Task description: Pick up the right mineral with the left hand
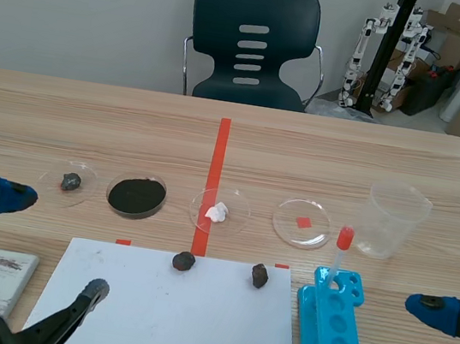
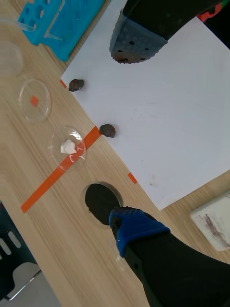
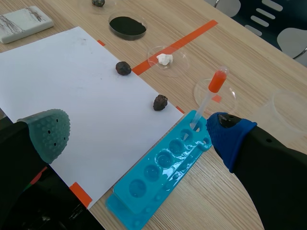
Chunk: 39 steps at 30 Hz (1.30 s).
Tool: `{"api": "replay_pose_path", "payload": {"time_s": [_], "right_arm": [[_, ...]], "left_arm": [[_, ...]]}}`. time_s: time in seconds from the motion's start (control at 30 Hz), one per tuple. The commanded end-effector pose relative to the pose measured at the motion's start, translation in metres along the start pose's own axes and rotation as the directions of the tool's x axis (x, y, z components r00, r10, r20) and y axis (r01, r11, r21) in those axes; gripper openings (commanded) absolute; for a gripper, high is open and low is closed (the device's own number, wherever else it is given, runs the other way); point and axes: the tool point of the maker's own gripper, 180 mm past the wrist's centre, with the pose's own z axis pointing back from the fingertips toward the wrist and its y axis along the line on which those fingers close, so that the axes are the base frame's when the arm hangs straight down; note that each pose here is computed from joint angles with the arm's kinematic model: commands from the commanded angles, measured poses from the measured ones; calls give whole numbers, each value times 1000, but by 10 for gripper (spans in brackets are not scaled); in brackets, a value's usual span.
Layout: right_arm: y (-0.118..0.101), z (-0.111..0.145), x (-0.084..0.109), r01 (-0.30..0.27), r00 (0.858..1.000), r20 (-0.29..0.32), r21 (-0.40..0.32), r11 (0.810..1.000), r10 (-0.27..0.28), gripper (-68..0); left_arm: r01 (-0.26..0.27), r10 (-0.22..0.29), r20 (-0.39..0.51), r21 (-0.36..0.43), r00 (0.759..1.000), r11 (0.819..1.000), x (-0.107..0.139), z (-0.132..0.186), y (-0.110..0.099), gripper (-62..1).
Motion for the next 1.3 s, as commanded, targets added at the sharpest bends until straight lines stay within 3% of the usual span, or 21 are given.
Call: {"api": "replay_pose_path", "payload": {"time_s": [0.0, 0.23, 0.33, 0.5, 0.7, 0.9, 1.27], "right_arm": [[-3, 0, 6, 1, 1000, 23, -9, 1000, -1, -84], [-3, 0, 6, 1, 1000, 23, -9, 1000, -1, -84], [-3, 0, 6, 1, 1000, 23, -9, 1000, -1, -84], [-3, 0, 6, 1, 1000, 23, -9, 1000, -1, -84], [-3, 0, 6, 1, 1000, 23, -9, 1000, -1, -84], [-3, 0, 6, 1, 1000, 23, -9, 1000, -1, -84], [-3, 0, 6, 1, 1000, 24, -9, 1000, -1, -84]], "left_arm": [[-10, 11, 44, -30, 999, 1000, 12, -9, -7, 14], [-14, 7, -54, -119, 998, 993, -8, -51, -27, 14], [-47, 30, -90, -187, 995, 981, -21, -70, -45, 14], [-63, 35, -114, -255, 993, 965, -20, -102, -66, 14], [-99, 34, -261, -239, 965, 966, -33, -147, -74, 14], [-155, 76, -366, -192, 927, 969, -37, -176, -86, 14], [-175, 97, -454, -131, 886, 976, -36, -219, -95, 14]]}}
